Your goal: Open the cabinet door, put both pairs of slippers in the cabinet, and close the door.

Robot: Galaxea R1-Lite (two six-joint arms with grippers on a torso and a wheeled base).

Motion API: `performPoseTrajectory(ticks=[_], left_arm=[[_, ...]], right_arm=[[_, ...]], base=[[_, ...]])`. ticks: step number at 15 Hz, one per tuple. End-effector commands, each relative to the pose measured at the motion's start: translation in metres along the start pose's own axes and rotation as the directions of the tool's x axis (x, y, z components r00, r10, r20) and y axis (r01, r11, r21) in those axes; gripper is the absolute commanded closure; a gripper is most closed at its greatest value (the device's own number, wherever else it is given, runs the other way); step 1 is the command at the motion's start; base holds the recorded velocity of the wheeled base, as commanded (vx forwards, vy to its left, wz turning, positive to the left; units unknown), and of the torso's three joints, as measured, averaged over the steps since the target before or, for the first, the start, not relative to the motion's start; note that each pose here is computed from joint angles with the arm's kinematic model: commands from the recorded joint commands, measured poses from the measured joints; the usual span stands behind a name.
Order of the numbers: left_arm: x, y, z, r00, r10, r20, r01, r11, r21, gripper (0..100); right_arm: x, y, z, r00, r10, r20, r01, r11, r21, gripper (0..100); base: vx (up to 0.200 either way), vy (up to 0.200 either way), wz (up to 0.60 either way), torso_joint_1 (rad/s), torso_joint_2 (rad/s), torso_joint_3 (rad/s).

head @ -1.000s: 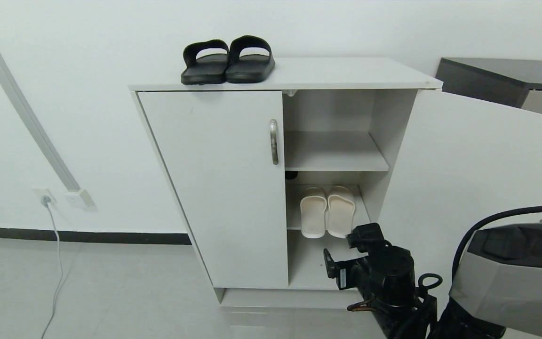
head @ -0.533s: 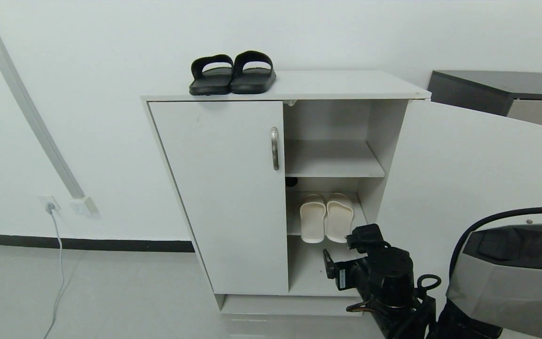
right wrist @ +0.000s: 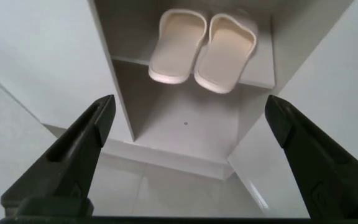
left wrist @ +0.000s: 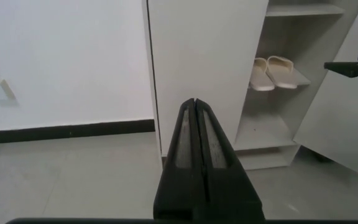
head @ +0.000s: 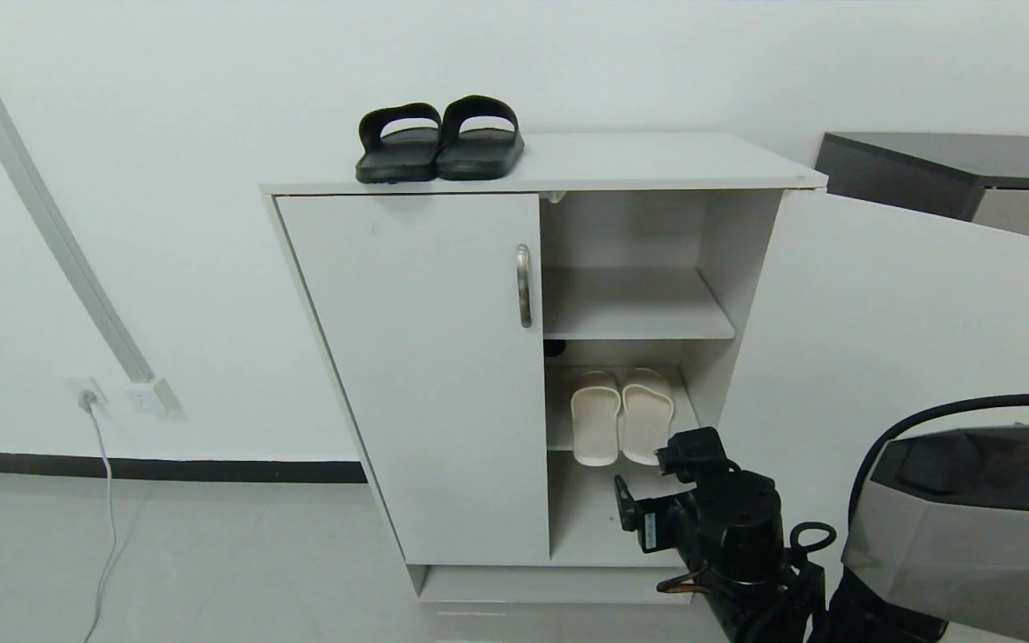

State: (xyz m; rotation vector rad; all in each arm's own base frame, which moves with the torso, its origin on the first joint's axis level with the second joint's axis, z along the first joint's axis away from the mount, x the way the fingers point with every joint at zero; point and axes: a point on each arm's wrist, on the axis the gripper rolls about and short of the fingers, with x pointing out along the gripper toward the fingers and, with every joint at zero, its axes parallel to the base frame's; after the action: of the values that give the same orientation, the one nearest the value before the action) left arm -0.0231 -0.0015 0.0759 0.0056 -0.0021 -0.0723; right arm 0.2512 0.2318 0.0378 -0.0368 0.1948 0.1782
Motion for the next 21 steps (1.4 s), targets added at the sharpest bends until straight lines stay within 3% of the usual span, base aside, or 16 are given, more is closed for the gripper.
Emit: performPoseTrajectory(ticks=[1,16,21], left_arm=[[0.0000,0.0000,0.0005,1.000,0.000,0.001,0.000,1.000,0.001,100],[0.0000,0.0000,0.0006,1.000,0.002,0.003,-0.002,1.000,-0.001,100],[0.0000,0.0000,0.0006,1.000,0.002,0.003,-0.002,1.000,-0.001,100]], right_arm=[[0.0001,0.0012,-0.0022,1.000,0.003,-0.003,-0.003,1.000,-0.003,0],[0.0006,0.0015,-0.0033,1.000,0.007,0.004,-0.007,1.000,0.004,0],[0.0026,-0.0015,-0.0016,1.000,-0.003,0.015,0.003,1.000,0.012,0]], base=[[0.000,0.200,0.00,0.012,0.00,-0.002],[0.000,0.200,0.00,0.001,0.00,0.003],[0.000,0.000,0.00,0.000,0.00,0.000]])
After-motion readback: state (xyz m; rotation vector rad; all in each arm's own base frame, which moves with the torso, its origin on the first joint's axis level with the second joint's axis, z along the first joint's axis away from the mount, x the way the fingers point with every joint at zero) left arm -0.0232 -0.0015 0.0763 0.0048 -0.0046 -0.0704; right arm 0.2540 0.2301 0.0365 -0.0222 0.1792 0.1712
